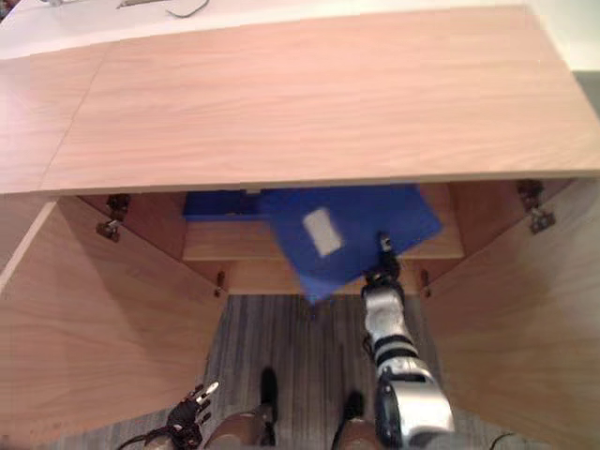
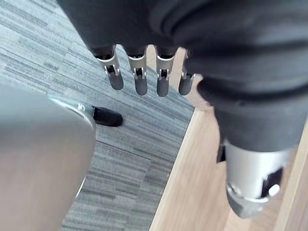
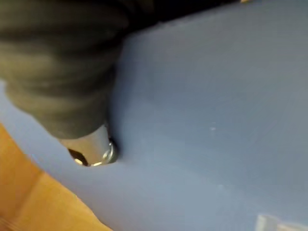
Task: Walk over to the cabinet, pick up the folder, carry it to the office cabinet, place the folder inside the office cabinet, then close the office cabinet door
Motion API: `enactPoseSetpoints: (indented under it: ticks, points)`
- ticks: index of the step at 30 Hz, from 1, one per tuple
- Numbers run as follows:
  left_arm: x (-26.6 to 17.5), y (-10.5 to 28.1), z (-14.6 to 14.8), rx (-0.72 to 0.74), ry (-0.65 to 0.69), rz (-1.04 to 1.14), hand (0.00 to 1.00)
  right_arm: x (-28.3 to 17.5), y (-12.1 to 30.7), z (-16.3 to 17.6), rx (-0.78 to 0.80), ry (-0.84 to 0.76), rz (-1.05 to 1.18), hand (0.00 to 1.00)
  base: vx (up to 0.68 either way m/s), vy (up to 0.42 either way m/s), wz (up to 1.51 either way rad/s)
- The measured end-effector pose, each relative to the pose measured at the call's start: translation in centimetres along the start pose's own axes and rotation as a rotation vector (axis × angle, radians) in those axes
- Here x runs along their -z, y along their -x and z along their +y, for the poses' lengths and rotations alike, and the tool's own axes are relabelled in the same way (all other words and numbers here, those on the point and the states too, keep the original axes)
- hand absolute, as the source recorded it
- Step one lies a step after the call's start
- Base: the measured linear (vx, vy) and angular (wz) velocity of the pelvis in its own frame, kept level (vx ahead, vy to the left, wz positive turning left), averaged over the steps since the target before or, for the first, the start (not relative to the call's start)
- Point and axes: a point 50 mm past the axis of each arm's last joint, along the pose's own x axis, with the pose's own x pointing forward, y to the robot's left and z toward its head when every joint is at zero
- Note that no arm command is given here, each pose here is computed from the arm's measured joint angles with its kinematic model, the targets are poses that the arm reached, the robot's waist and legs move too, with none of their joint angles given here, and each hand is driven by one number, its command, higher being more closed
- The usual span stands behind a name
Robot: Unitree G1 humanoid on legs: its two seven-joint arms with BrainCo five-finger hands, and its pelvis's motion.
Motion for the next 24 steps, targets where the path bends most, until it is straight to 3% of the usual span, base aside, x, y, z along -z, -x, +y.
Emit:
enactPoseSetpoints:
  ticks: [5, 11, 18, 24]
  points:
    - [-0.1, 0.0, -0.9, 0.011, 0.062, -0.027, 0.00, -3.8, -1.9, 3.9, 0.004, -0.335, -0.178, 1.00, -0.15, 0.033, 0.05]
    - [-1.4, -0.1, -1.4, 0.008, 0.110, -0.087, 0.00, -10.1, -1.8, 10.9, -0.116, -0.672, -0.405, 1.00, -0.18, -0.003, 0.20]
    - [-2.4, -0.4, -1.4, -0.047, 0.196, -0.134, 0.00, -15.3, -0.4, 17.9, -0.246, -0.661, -0.460, 1.00, -0.13, -0.005, 0.24]
    - [-2.7, -0.3, -1.7, -0.086, 0.223, -0.156, 0.00, -17.0, 1.0, 23.6, -0.378, -0.492, -0.438, 1.00, -0.10, -0.053, 0.13]
